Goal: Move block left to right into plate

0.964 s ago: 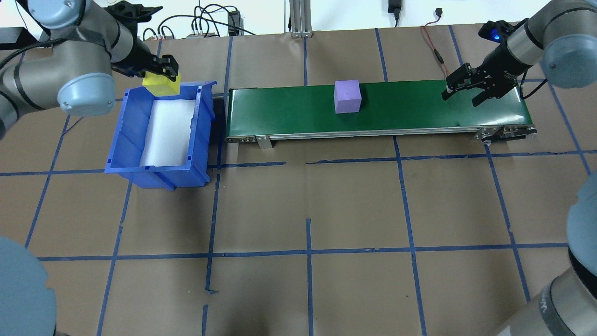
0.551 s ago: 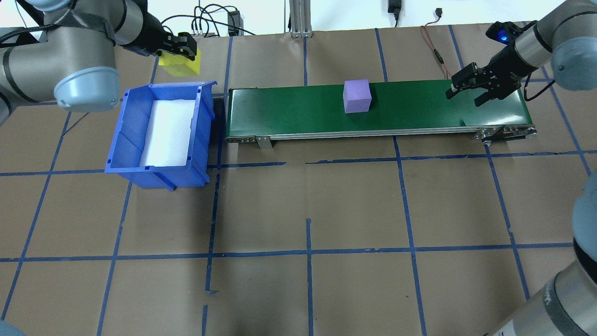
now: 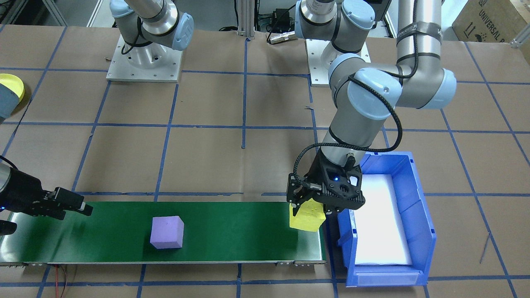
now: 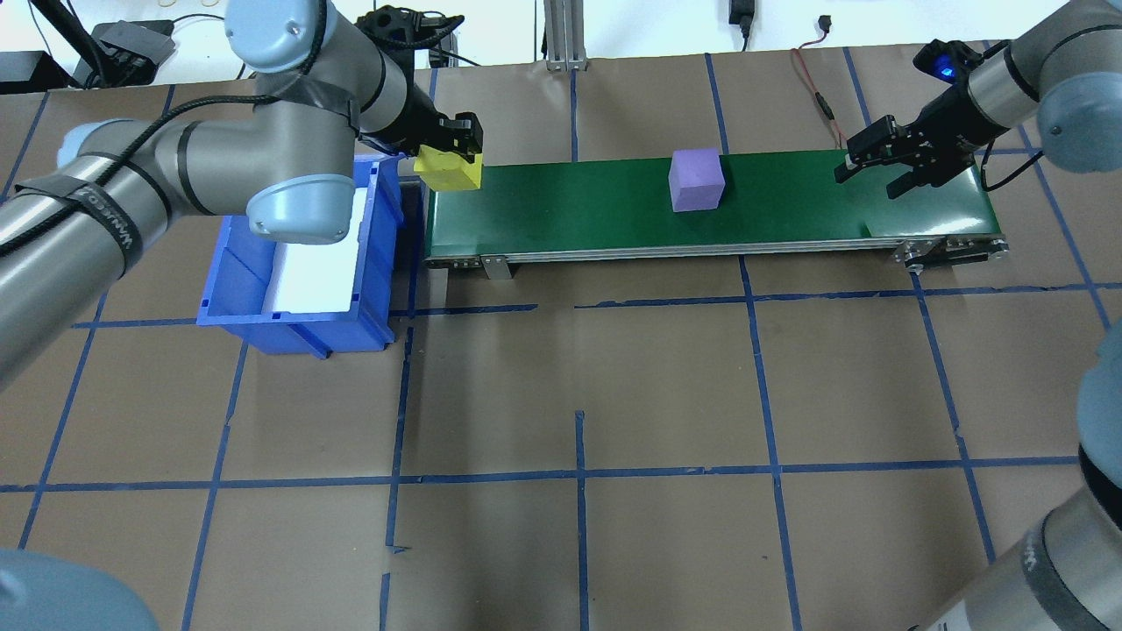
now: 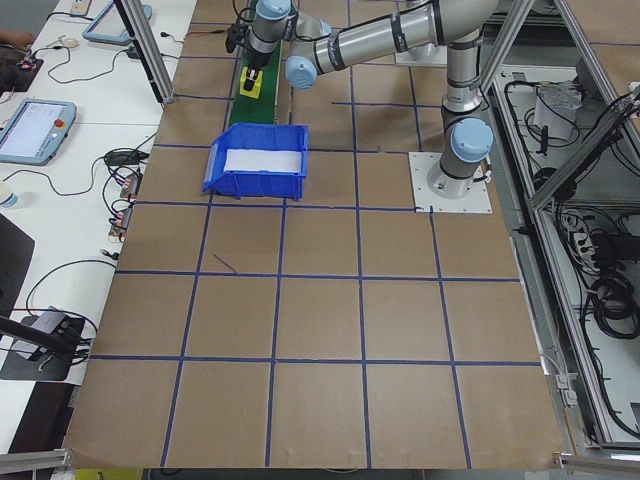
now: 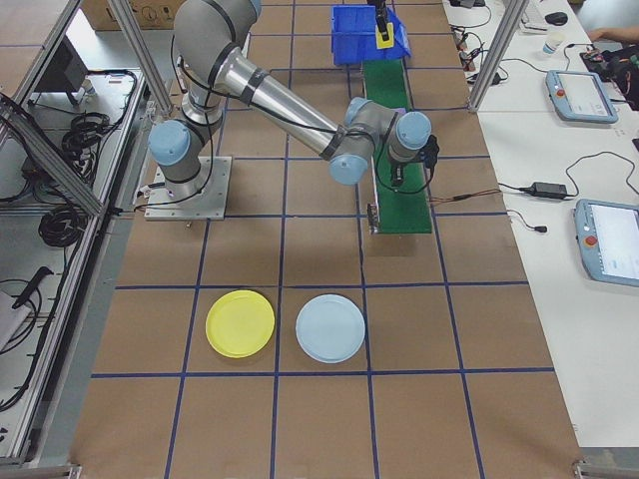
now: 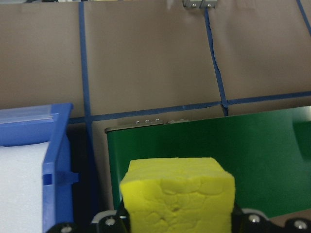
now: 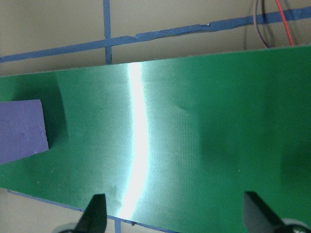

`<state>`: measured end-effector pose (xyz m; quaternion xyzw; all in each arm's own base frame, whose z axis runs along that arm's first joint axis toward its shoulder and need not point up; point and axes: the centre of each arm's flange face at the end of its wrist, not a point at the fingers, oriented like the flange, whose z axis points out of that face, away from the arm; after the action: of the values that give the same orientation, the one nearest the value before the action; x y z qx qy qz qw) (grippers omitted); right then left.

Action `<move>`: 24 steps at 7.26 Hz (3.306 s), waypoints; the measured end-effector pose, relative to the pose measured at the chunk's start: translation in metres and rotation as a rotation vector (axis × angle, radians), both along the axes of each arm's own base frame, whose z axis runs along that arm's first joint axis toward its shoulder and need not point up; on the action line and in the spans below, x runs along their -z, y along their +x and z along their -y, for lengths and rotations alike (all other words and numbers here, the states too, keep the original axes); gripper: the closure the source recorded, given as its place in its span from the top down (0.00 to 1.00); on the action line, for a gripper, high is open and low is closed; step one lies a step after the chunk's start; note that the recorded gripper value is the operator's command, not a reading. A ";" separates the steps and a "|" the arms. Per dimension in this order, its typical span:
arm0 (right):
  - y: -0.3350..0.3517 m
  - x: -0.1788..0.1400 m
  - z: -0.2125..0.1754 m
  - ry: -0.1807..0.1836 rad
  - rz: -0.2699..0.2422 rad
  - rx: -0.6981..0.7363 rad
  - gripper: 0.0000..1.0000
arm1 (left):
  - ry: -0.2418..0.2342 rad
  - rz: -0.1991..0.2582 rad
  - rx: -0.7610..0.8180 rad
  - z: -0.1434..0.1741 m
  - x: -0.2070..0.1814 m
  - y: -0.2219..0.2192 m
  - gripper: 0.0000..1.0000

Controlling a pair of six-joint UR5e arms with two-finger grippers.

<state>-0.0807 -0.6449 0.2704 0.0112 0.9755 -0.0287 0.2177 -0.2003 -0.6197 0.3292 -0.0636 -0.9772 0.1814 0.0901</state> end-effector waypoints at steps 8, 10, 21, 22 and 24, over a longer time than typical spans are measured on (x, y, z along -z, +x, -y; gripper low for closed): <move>-0.010 -0.003 0.021 -0.027 -0.027 0.004 1.00 | 0.036 0.095 -0.041 -0.006 -0.016 0.009 1.00; -0.012 -0.003 0.025 -0.034 -0.032 -0.004 1.00 | 0.149 0.176 -0.084 -0.058 -0.087 0.037 1.00; -0.011 -0.001 0.022 -0.031 -0.037 -0.018 0.99 | 0.395 0.251 -0.202 -0.165 -0.184 0.108 1.00; -0.011 -0.001 0.021 -0.030 -0.037 -0.017 0.99 | 0.393 0.249 -0.202 -0.165 -0.185 0.108 1.00; -0.011 0.000 0.021 -0.028 -0.033 -0.015 0.99 | 0.391 0.251 -0.202 -0.165 -0.186 0.109 1.00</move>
<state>-0.0916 -0.6661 0.2705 0.0001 0.9786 -0.0411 0.2017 -0.0914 -0.4551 0.5157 0.0312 -0.9986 -0.0122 -0.0400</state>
